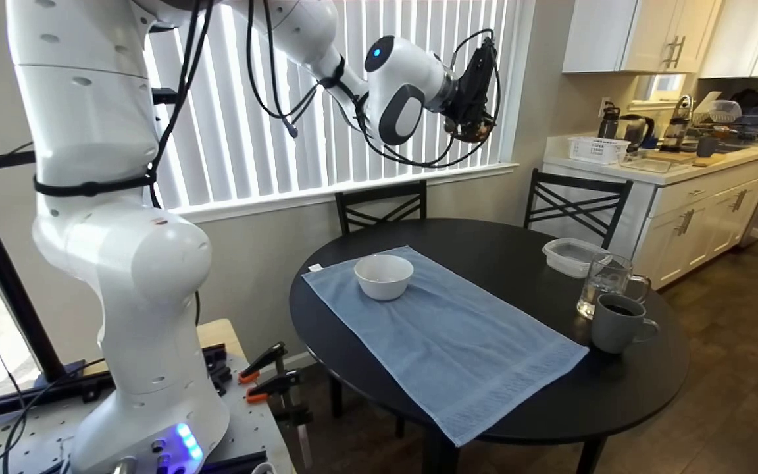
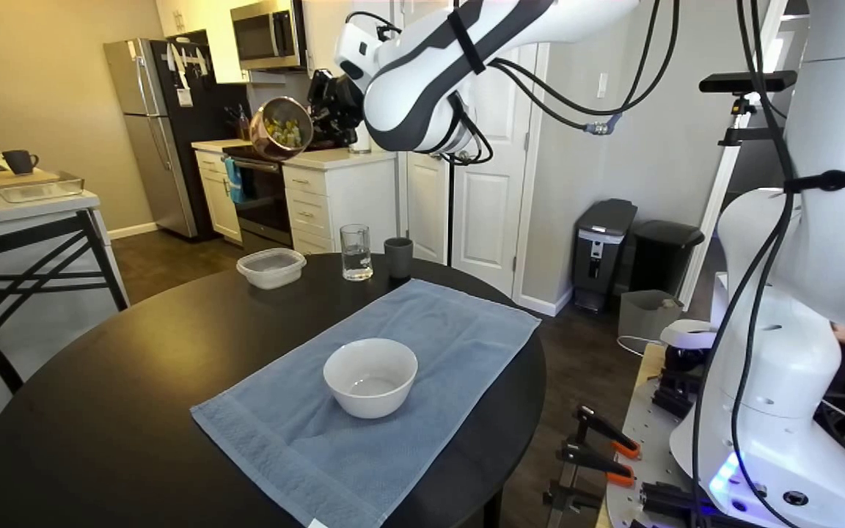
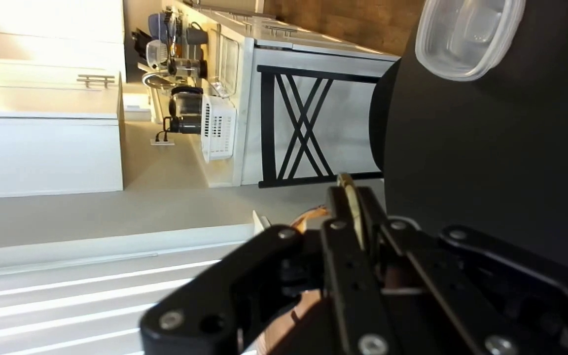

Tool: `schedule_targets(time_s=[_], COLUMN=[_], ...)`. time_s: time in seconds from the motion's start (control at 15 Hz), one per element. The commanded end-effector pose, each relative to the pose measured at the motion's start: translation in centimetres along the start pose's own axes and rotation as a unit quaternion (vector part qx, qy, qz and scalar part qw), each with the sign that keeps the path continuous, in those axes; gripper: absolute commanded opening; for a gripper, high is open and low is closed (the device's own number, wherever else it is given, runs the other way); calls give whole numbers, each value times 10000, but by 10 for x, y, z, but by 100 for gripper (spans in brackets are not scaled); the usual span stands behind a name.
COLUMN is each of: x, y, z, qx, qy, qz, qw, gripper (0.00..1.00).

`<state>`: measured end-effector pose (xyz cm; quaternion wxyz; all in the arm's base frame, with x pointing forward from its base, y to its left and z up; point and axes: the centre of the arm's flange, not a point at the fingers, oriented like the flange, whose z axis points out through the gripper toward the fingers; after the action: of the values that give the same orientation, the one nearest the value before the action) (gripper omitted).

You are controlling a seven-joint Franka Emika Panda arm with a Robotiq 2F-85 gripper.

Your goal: Transfer the contents of the cup into the white bowl

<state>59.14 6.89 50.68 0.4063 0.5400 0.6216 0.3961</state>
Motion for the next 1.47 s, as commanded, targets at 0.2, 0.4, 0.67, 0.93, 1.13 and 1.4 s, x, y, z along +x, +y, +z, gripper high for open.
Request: schedule_targets(time_s=[0.2,0.4,0.67,0.93,1.13,1.4], x=[55,75,72,85,78,40], y=[-91,-125,-146,-148,-141,-146], z=[-20,-24,-29,-44,-52,-42], qx=[931,1437,2091,2924,3247,3530], qy=[687,707,842,1194,1168,899], qz=[590,798,1022,897,713,-23], qw=[9915,9839,9689,9446,9359,9313], gripper=[2,2,2,2,2,2])
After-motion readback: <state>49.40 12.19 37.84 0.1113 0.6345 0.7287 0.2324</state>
